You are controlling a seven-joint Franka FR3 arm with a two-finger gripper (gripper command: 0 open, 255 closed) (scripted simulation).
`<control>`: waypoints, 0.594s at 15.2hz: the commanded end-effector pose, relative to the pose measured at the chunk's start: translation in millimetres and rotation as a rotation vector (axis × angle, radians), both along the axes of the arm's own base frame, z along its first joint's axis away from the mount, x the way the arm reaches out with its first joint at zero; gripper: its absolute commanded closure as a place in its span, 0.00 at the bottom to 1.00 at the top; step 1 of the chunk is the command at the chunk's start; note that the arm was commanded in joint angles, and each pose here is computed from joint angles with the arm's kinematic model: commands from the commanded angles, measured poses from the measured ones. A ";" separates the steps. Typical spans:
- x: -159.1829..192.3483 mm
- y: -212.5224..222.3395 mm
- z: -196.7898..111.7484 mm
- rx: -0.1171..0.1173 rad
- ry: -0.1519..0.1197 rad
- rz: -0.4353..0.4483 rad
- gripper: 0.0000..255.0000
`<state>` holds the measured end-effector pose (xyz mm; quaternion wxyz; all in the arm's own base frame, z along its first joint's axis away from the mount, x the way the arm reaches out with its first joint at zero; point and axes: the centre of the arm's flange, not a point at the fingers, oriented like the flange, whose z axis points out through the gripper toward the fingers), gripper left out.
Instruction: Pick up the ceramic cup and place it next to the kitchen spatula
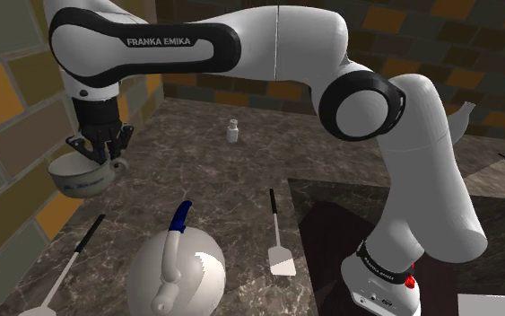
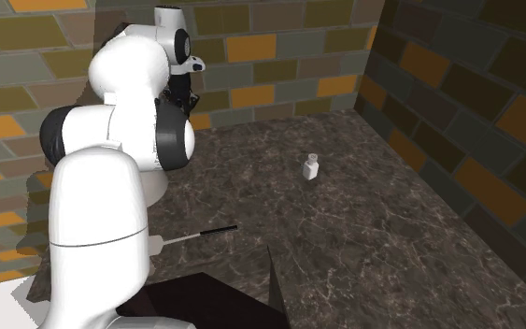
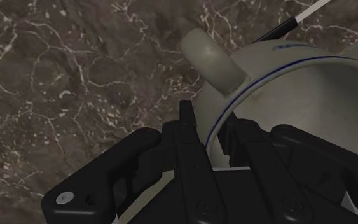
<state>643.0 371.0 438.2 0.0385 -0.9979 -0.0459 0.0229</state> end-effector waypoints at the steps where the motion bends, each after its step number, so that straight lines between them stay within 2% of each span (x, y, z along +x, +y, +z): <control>1: -0.6 0.6 -11.0 0.001 -0.001 0.000 1.00; 9: -0.6 0.6 -53.2 0.001 -0.001 0.000 1.00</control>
